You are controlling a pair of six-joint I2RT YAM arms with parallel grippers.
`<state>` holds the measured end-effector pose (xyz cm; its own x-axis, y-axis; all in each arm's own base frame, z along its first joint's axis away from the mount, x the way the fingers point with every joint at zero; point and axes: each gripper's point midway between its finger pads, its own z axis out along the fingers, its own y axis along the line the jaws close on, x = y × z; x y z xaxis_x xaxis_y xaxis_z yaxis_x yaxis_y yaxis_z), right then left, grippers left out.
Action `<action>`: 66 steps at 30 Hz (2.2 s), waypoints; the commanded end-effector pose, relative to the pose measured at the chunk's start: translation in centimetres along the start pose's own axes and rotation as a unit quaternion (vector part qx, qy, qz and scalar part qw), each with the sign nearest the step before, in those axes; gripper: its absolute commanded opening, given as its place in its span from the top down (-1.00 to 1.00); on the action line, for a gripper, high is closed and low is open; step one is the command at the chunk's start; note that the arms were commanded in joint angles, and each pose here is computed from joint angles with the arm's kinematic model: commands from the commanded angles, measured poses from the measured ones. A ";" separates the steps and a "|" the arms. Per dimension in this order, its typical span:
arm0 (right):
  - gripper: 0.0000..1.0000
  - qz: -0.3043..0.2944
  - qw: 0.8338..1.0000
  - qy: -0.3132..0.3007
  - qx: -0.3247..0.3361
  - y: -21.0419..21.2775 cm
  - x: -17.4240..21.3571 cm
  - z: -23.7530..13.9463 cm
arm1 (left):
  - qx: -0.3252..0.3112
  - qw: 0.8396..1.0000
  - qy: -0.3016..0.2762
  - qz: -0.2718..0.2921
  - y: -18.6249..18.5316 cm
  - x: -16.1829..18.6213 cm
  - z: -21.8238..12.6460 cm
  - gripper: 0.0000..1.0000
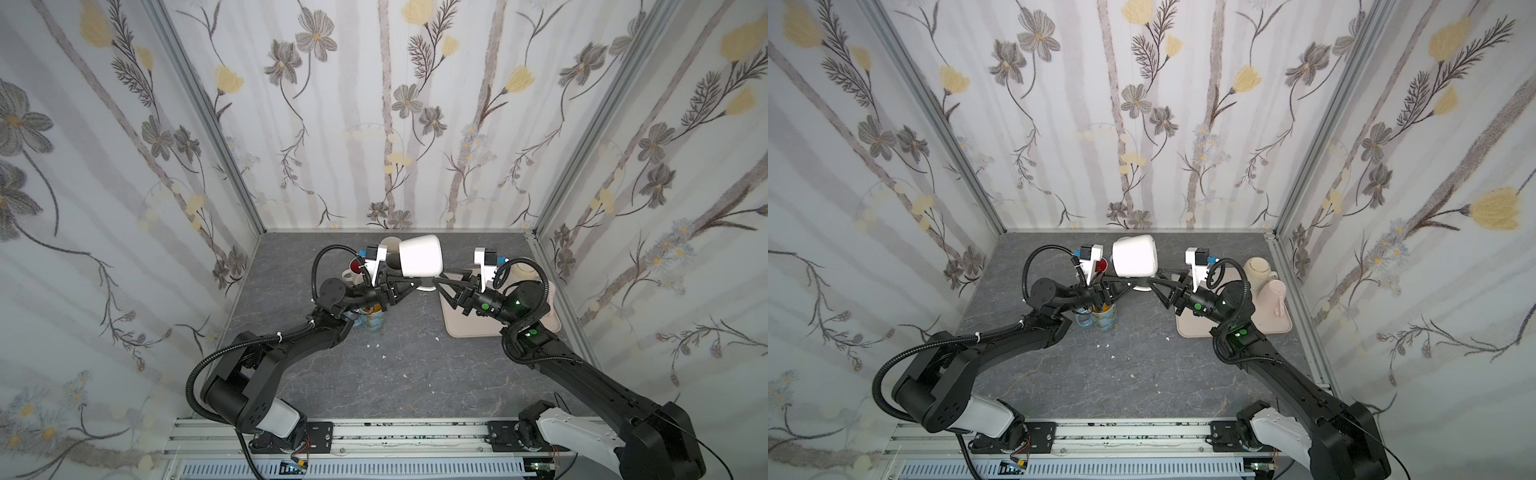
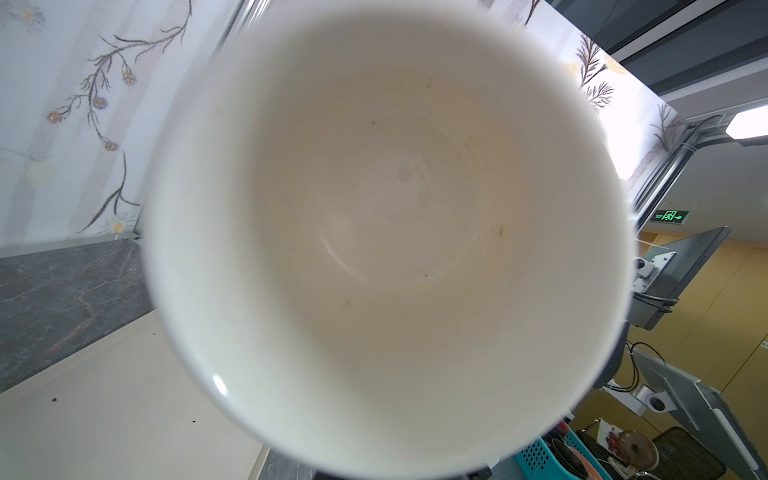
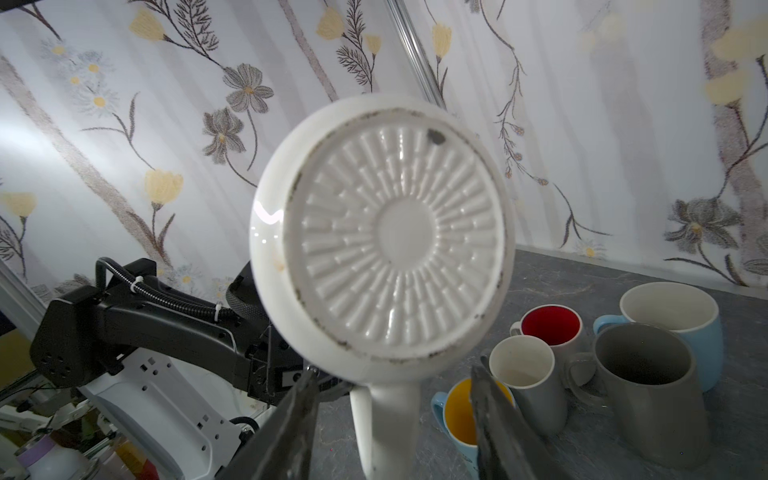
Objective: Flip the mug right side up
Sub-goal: 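Grasp white mug rim with left gripper while right gripper holds handle, then lower white mug opening-up beside grey mug with left gripper while right withdraws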
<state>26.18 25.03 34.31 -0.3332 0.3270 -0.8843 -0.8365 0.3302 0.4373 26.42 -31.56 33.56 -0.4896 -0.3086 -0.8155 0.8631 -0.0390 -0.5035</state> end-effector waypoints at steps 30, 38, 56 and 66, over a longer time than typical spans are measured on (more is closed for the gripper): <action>-0.25 0.068 0.913 -0.004 0.403 -16.6 1.3 -14.2 | -0.232 0.934 0.237 0.130 11.7 2.5 4.4 1.00; -0.24 0.076 0.907 0.003 0.413 -17.4 1.7 -14.7 | -0.280 0.880 0.349 0.157 15.3 4.9 3.9 1.00; -0.24 0.090 0.904 0.011 0.418 -18.6 2.4 -14.6 | -0.381 0.729 0.534 0.197 21.4 9.5 -2.9 1.00; -0.25 0.096 0.903 0.014 0.419 -19.1 2.8 -14.5 | -0.395 0.695 0.566 0.202 22.9 10.9 -4.7 1.00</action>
<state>34.51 6.73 20.41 -0.4803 0.4246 -0.7675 -0.1259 0.8326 0.5394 39.43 -31.37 11.43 -0.4277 0.8076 -0.4059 0.8401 0.5209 0.1511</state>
